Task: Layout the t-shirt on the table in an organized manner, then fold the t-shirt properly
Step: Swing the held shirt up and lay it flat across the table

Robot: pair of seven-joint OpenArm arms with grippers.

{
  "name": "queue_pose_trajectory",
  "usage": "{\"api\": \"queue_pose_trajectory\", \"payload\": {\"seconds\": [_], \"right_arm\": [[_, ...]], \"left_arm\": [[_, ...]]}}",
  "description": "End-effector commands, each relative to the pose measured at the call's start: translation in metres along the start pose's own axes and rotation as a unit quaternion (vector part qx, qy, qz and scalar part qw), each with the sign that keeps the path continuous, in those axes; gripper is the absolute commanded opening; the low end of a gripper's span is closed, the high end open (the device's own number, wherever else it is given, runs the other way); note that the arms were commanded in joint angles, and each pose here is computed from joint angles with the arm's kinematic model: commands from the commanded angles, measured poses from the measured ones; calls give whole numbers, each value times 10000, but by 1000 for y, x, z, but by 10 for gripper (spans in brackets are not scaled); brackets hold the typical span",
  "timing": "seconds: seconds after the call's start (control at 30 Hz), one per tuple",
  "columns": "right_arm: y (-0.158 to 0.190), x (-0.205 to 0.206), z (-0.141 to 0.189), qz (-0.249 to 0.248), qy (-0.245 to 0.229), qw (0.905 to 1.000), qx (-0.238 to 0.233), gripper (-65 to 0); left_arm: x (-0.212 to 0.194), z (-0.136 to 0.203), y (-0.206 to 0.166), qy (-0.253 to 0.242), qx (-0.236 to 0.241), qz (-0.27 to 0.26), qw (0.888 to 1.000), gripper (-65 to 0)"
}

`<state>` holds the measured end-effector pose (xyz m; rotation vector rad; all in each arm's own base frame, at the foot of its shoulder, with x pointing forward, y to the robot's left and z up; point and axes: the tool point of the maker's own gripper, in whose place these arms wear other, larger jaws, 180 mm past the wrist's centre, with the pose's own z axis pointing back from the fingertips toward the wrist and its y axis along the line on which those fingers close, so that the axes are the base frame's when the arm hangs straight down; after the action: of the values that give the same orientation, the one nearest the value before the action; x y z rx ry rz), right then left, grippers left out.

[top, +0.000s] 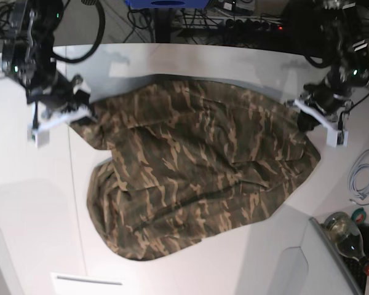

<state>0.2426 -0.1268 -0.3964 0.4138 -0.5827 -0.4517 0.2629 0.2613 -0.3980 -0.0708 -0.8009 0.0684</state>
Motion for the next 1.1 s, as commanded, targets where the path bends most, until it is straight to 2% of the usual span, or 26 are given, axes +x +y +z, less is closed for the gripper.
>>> {"api": "queue_pose_trajectory", "payload": {"seconds": [0.0, 0.1, 0.2, 0.23, 0.33, 0.4, 0.47, 0.57, 0.63, 0.7, 0.73, 0.77, 0.8, 0.87, 1.0, 1.07], "right_arm": [[4, 30, -4, 143, -319, 9994, 75, -644], [3, 81, -29, 198, -477, 9987, 49, -644], [5, 150, -53, 203, -623, 9978, -1, -644], [8, 178, -54, 207, -799, 9966, -1, -645], [11, 270, -35, 281, -1618, 9864, -74, -647], [27, 324, -3, 625, -2151, 9746, 67, -647], [47, 367, 42, 1114, -2744, 9549, 220, -648], [79, 401, 118, 2040, -3678, 9066, 352, -648], [95, 407, 165, 2596, -4167, 8707, 298, -648], [90, 398, 193, 2876, -4453, 8478, 178, -648], [85, 389, 197, 2943, -4480, 8440, 182, -648], [77, 379, 197, 2977, -4453, 8442, 202, -648], [66, 367, 196, 2916, -4399, 8490, 249, -648], [35, 335, 173, 2483, -4087, 8774, 380, -648], [-19, 261, 126, 1725, -3359, 9255, 283, -648], [-40, 219, 103, 1348, -2950, 9457, 221, -648]], "left_arm": [[28, -6, 3, -343, 75, -87, 9993, -650], [64, -40, -1, -430, 279, -220, 9984, -650], [124, -76, -4, -571, 355, -360, 9971, -650], [145, -87, -11, -606, 307, -414, 9968, -650], [225, -114, -46, -733, 13, -682, 9950, -650], [294, -111, -83, -1203, -279, -822, 9889, -650], [361, -84, -114, -1859, -498, -880, 9773, -650], [435, -20, -147, -2780, -793, -809, 9539, -650], [461, 31, -156, -3353, -926, -746, 9346, -650], [458, 70, -156, -3744, -923, -772, 9194, -650], [448, 79, -153, -3817, -870, -799, 9167, -650], [435, 83, -149, -3857, -755, -876, 9154, -650], [415, 78, -145, -3782, -646, -945, 9186, -650], [368, 58, -132, -3443, -458, -1081, 9315, -650], [272, 18, -121, -2681, -459, -1012, 9570, -650], [221, 4, -117, -2279, -482, -970, 9676, -650]]}}
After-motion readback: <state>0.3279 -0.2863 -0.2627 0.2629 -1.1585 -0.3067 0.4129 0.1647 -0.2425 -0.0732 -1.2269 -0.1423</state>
